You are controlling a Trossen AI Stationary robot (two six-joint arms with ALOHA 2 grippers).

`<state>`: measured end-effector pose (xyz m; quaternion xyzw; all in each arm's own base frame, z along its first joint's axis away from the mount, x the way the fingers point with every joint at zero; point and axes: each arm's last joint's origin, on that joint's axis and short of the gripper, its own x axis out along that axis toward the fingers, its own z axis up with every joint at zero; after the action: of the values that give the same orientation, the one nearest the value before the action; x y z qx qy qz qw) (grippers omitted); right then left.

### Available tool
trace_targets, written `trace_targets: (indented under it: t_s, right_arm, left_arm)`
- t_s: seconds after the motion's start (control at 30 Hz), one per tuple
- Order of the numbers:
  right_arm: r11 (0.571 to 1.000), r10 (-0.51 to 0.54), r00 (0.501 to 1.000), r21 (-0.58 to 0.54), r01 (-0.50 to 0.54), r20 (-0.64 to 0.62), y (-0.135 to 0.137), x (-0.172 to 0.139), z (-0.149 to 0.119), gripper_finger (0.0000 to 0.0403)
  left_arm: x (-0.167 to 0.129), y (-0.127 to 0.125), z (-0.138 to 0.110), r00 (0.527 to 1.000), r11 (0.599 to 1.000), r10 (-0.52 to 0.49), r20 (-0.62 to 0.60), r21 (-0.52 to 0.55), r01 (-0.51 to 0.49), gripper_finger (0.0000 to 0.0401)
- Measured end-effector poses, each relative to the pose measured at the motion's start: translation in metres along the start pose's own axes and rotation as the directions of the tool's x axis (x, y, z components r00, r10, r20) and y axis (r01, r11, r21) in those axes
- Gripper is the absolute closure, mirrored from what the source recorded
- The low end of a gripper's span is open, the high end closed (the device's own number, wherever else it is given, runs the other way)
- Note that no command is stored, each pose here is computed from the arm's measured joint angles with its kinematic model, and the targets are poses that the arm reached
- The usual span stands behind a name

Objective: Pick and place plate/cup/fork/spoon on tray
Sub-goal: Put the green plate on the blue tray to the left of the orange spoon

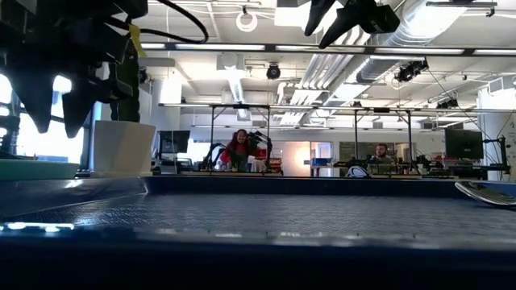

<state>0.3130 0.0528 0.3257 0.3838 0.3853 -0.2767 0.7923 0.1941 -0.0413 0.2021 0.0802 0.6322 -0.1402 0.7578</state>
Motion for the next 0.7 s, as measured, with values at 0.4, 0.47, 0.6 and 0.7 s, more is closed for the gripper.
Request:
trace_targets:
  t_s: [0.4,0.47,0.6,0.7]
  right_arm:
    - [0.999,0.007,1.0,-0.04,-0.007,0.004,0.001,0.0,0.0,0.0281]
    - [0.999,0.006,1.0,-0.041,-0.006,0.003,0.001,0.0,0.0,0.0281]
    - [0.999,0.007,1.0,-0.041,-0.006,0.003,0.001,0.0,0.0,0.0281]
    - [0.999,0.007,1.0,-0.041,-0.007,0.004,0.001,0.0,0.0,0.0281]
  left_arm:
    - [0.029,0.004,0.012,0.995,1.0,-0.001,-0.096,-0.003,0.001,0.0256]
    - [0.034,0.005,0.014,0.994,1.0,0.0,-0.107,-0.005,0.0,0.0256]
    - [0.044,0.006,0.014,0.988,1.0,-0.006,-0.157,-0.006,0.005,0.0256]
    - [0.05,0.006,0.015,0.982,1.0,-0.01,-0.186,0.007,0.011,0.0256]
